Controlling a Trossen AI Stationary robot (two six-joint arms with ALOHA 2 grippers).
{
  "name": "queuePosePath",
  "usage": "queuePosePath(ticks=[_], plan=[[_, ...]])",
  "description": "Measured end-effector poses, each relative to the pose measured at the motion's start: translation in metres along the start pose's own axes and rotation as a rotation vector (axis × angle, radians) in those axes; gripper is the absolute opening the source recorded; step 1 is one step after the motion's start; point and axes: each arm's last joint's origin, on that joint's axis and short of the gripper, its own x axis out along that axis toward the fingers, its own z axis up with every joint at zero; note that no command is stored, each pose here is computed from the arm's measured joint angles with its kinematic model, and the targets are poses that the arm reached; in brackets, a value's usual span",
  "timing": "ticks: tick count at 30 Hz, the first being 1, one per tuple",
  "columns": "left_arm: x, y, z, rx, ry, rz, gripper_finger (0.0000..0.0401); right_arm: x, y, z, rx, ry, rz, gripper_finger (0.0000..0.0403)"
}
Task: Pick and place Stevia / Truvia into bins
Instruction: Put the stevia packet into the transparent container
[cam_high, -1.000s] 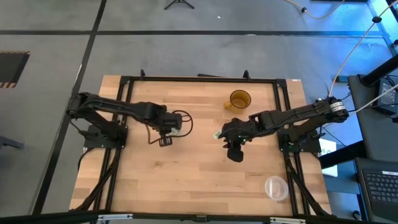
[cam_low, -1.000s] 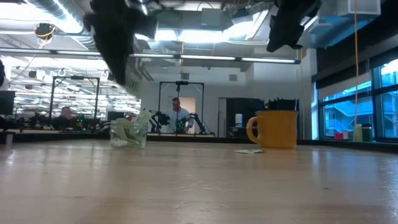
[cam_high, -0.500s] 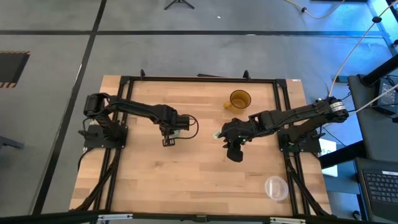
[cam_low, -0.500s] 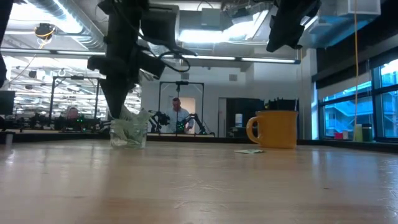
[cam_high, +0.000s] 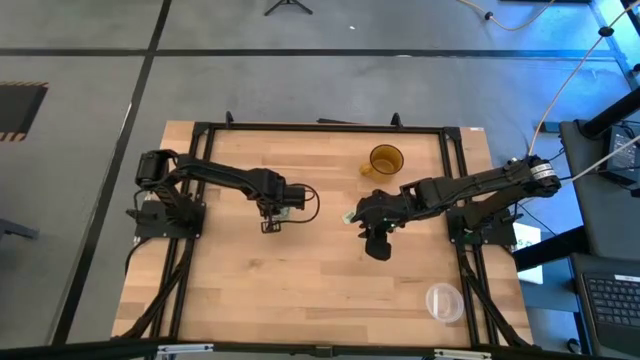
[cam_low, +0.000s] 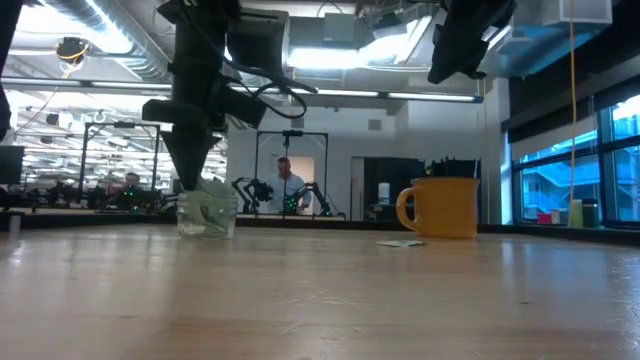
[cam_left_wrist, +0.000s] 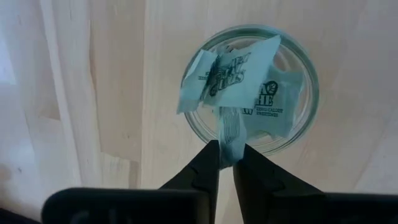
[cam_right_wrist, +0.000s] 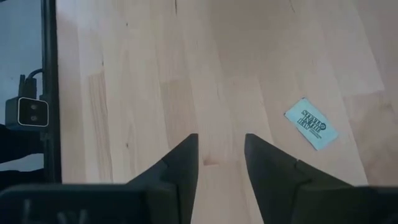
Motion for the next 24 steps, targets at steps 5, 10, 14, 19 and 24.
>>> queuePosePath(ticks=[5,10,14,19,24], plan=[[-0.001,0.000,-0.001,0.003,0.013,0.000,0.0051,0.000,0.000,0.000,0.000,0.000,0.000,0.0134],[-0.013,0.002,0.003,0.003,0.011,0.000,0.0062,0.000,0.000,0.000,-0.002,-0.002,0.001,0.0134],[-0.029,0.005,0.006,0.002,0.008,0.000,0.0075,0.000,0.000,0.000,0.006,-0.004,0.002,0.0134],[-0.060,0.010,0.001,0.005,0.015,0.001,0.0086,0.000,-0.005,0.003,0.063,-0.009,-0.004,0.0134],[-0.104,0.013,-0.017,-0.080,-0.251,-0.053,0.0088,0.000,-0.018,0.008,0.069,-0.018,-0.029,0.0134]])
